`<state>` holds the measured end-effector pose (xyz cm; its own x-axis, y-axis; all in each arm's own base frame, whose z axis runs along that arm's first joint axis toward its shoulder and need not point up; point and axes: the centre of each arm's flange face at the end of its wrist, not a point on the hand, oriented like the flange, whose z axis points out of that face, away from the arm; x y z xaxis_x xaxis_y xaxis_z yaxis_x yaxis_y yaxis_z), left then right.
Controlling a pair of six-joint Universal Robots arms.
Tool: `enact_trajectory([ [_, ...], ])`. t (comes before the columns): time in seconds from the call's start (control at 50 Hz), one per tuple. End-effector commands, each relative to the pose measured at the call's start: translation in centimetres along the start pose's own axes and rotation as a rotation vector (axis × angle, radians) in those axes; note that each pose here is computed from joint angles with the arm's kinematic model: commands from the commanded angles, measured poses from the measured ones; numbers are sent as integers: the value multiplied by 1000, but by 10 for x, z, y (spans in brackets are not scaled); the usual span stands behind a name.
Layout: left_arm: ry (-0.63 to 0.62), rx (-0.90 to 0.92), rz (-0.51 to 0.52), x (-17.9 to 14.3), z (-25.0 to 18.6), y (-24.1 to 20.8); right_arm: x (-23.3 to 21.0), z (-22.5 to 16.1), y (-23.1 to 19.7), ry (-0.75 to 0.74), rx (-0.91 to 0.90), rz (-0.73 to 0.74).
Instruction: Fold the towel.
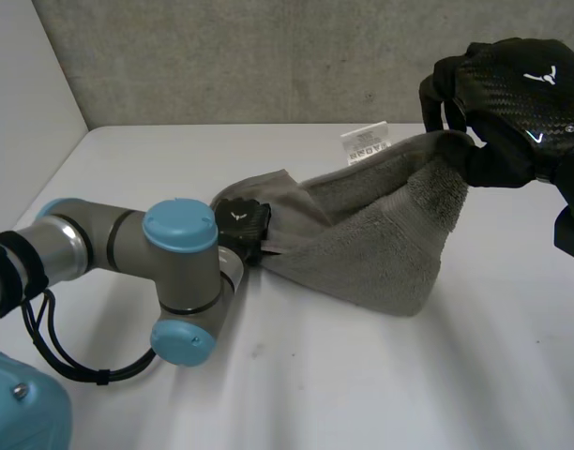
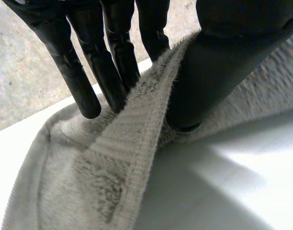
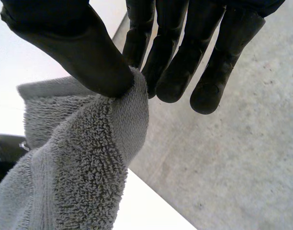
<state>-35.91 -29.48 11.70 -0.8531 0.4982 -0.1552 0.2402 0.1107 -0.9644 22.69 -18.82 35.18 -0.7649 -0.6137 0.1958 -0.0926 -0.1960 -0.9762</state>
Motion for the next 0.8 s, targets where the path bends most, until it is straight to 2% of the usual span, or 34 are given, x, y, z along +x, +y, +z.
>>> enact_trajectory([
  [0.02, -6, 43, 6, -6, -12, -25, 19, 10, 17, 48, -54, 12],
  [0.16, 5, 8, 31, -5, -19, -16, 21, 13, 24, 50, -78, 2],
  [0.26, 5, -22, 131, -8, -19, 1, 21, 14, 24, 50, -77, 0],
  [0.38, -22, 13, 149, -16, -12, 1, 23, 15, 25, 54, -72, -3],
  [0.44, -54, 52, 141, -28, -7, -11, 27, 17, 25, 66, -67, -8],
  [0.48, -106, 145, 125, -52, -5, -50, 30, 20, 26, 74, -65, -14],
  [0.5, -106, 145, 125, -52, -5, -50, 35, 26, 26, 86, -48, -27],
  [0.52, -136, 213, 113, -64, -8, -78, 41, 33, 24, 99, -17, -45],
  [0.54, -136, 214, 113, -64, -8, -78, 41, 33, 24, 99, -17, -46],
  [0.58, -202, 359, 93, -89, -20, -136, 54, 47, 13, 127, 91, -88],
  [0.6, -202, 360, 93, -89, -20, -136, 54, 47, 12, 127, 91, -89],
  [0.64, -249, 490, 53, -108, -42, -185, 61, 52, 6, 145, 150, -115],
  [0.72, -250, 552, -19, -116, -62, -208, 69, 60, -2, 164, 282, -159],
  [0.76, -236, 553, -59, -116, -69, -210, 70, 61, 1, 171, 288, -155],
  [0.8, -210, 468, -114, -113, -83, -189, 76, 57, 22, 183, 227, -130],
])
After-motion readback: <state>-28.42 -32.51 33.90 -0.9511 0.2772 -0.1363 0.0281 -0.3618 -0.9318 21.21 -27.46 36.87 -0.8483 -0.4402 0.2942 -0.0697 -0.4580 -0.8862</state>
